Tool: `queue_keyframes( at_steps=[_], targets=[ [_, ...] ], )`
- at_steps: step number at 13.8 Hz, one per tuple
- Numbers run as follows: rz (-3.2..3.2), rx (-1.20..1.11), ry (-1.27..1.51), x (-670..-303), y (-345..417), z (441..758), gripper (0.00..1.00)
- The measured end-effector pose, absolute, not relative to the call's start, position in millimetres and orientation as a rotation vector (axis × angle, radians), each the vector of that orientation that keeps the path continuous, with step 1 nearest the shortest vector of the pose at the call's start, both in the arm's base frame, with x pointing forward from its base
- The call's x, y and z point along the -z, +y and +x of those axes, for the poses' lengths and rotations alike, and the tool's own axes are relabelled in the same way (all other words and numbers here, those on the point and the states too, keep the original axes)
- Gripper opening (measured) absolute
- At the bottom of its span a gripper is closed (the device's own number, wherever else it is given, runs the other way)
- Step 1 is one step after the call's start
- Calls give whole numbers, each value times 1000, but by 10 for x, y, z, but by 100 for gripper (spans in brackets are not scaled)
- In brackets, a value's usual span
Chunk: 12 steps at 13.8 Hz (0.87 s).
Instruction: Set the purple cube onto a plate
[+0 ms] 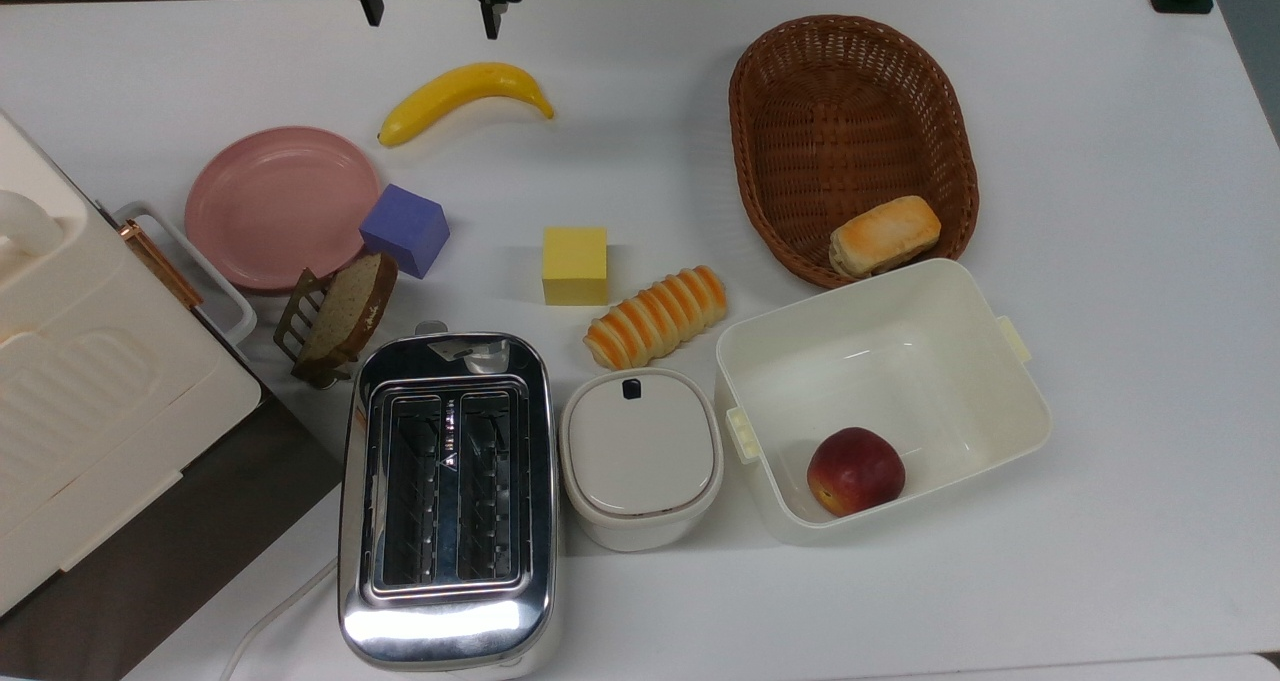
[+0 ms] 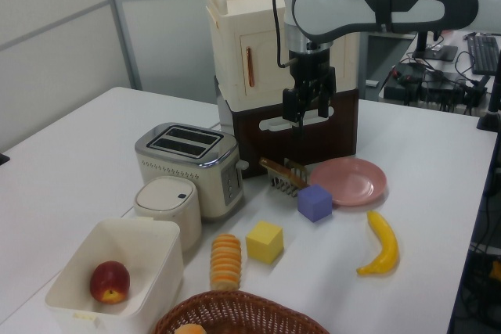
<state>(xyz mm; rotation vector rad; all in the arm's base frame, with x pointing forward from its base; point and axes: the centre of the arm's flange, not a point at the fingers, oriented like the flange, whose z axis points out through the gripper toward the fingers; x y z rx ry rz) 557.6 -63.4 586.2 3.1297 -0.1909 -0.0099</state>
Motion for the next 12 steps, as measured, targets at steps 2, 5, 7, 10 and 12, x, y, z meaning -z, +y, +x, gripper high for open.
queue_keyframes(
  at_steps=[2, 5, 7, 10, 12],
  targets=[
    [3130, 10, -191, -5862, -635, 5576, 100],
    [3130, 6, -191, -5874, -635, 5577, 100],
    [3130, 5, -191, -5877, -635, 5578, 100],
    [3129, 5, -191, -5877, -636, 5578, 100],
    [3130, 16, -192, -5873, -636, 5570, 100]
  ],
)
